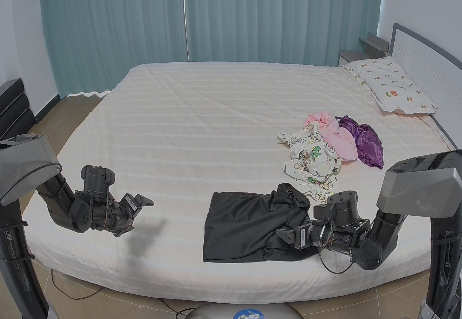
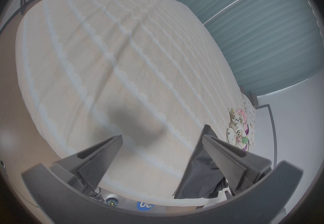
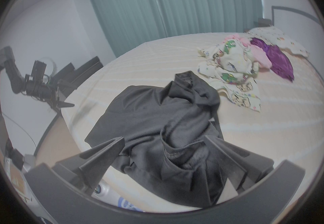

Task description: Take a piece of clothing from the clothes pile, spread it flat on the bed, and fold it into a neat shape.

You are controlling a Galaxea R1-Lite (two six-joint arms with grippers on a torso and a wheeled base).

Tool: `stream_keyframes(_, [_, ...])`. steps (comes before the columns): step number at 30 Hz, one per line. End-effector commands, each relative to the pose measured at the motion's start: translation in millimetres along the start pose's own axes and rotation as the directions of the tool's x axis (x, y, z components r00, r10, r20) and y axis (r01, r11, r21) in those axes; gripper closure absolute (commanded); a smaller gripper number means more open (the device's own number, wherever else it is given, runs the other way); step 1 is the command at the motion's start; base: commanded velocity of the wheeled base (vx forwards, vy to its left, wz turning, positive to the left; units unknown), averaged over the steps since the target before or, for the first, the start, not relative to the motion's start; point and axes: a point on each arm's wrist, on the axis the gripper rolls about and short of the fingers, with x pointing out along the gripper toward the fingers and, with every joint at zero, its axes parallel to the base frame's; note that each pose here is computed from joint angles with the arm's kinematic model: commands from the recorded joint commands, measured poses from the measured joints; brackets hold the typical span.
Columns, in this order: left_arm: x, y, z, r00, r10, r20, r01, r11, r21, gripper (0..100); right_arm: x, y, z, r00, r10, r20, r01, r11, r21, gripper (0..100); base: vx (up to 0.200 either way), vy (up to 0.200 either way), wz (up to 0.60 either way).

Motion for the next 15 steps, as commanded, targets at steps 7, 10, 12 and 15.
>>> stream_keyframes(7, [2.8, 3.1, -1.9, 1.000, 0.011, -0.010, -0.011, 1.000, 0.000, 0, 13.7, -14.7, 8.4, 0.999, -0.047, -0.026, 0.044, 0.994, -0.101, 0, 0.000, 0.000, 0.00])
stream_keyframes(10, [2.8, 3.1, -1.9, 1.000, 0.011, -0.010, -0.011, 1.000, 0.000, 0, 14.5, -14.9, 7.5, 0.998, -0.047, -0.031, 0.044, 0.993, -0.107, 0, 0.000, 0.000, 0.00])
stream_keyframes(12, [3.0, 2.4, -1.3, 1.000, 0.009, -0.008, -0.009, 1.000, 0.001, 0, 15.3, -14.2, 5.5, 0.998, -0.046, -0.040, 0.042, 0.993, -0.111, 0, 0.000, 0.000, 0.00])
stream_keyframes(15, [3.3, 2.8, -1.5, 1.000, 0.010, -0.009, -0.010, 1.000, 0.000, 0, 11.6, -11.9, 3.5, 0.998, -0.033, -0.057, 0.027, 0.993, -0.115, 100, 0.000, 0.000, 0.00])
